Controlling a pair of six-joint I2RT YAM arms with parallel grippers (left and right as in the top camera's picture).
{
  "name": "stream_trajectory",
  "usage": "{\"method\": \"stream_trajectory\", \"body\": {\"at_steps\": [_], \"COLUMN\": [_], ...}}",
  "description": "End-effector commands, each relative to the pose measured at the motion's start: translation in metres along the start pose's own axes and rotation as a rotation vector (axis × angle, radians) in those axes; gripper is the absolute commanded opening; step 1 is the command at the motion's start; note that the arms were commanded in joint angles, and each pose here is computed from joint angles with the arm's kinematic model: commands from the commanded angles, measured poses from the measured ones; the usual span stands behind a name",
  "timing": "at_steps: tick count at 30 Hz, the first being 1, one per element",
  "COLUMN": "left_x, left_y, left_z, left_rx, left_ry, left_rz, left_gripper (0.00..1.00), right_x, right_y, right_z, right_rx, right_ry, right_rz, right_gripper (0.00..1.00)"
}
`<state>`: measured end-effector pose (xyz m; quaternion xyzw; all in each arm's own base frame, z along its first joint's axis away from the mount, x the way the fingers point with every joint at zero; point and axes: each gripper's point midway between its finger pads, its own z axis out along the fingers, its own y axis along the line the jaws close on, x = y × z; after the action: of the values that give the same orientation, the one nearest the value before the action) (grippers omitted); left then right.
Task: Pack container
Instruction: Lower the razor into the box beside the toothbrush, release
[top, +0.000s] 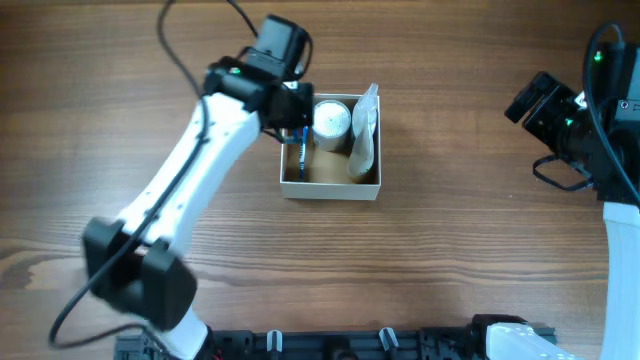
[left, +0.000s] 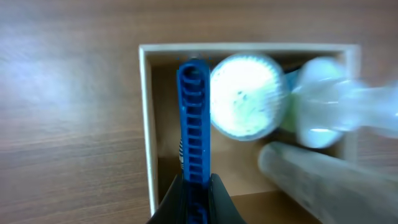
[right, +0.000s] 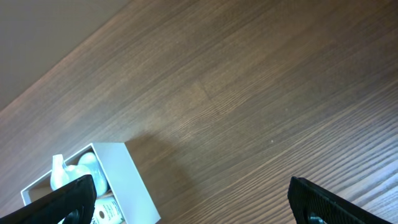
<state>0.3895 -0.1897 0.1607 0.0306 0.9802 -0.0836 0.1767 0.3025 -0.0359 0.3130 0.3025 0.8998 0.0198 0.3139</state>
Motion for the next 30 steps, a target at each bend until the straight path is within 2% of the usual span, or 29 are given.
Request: {"method": "stream_trajectory", "body": {"at_steps": [1, 3, 6, 12, 20, 21, 22, 30], "left_x": [0.014, 0.016, 0.018, 0.011, 0.02, 0.021, 0.023, 0.059], "left_y": [0.008, 0.01, 0.01, 0.009, 0.012, 0.012, 0.012, 0.034], "left_z": [0.037, 0.046, 0.049, 0.025, -0.06, -0.072, -0.086, -0.194], "left_rx": [-0.04, -0.049, -0.052, -0.034, 0.001, 0.01, 0.02, 0.043], "left_ry": [0.087, 0.106, 0.115, 0.068, -0.02, -0.041, -0.063, -0.248], "left_rz": [-0.002, -0.003, -0.002, -0.007, -0.007, -0.006, -0.005, 0.001], "left_gripper": [0.08, 0.17, 0.42, 0.56, 0.73, 0.84, 1.0, 1.0], "right_x": [-0.003, -0.003, -0.003, -0.003, -0.003, -0.003, -0.003, -0.003], "right_y": [0.0, 0.0, 0.0, 0.0, 0.0, 0.0, 0.0, 0.0], "right_z": [0.002, 0.002, 0.002, 0.002, 0.002, 0.002, 0.002, 0.002], "right_rx": [0.008, 0.008, 0.008, 0.008, 0.008, 0.008, 0.008, 0.008], "right_ry": [-0.003, -0.003, -0.003, -0.003, -0.003, -0.003, -0.003, -0.003], "right_rz": [0.019, 0.019, 0.019, 0.019, 0.019, 0.018, 0.019, 0.019], "right_gripper": [1.0, 1.0, 1.0, 1.0, 1.0, 1.0, 1.0, 1.0]}}
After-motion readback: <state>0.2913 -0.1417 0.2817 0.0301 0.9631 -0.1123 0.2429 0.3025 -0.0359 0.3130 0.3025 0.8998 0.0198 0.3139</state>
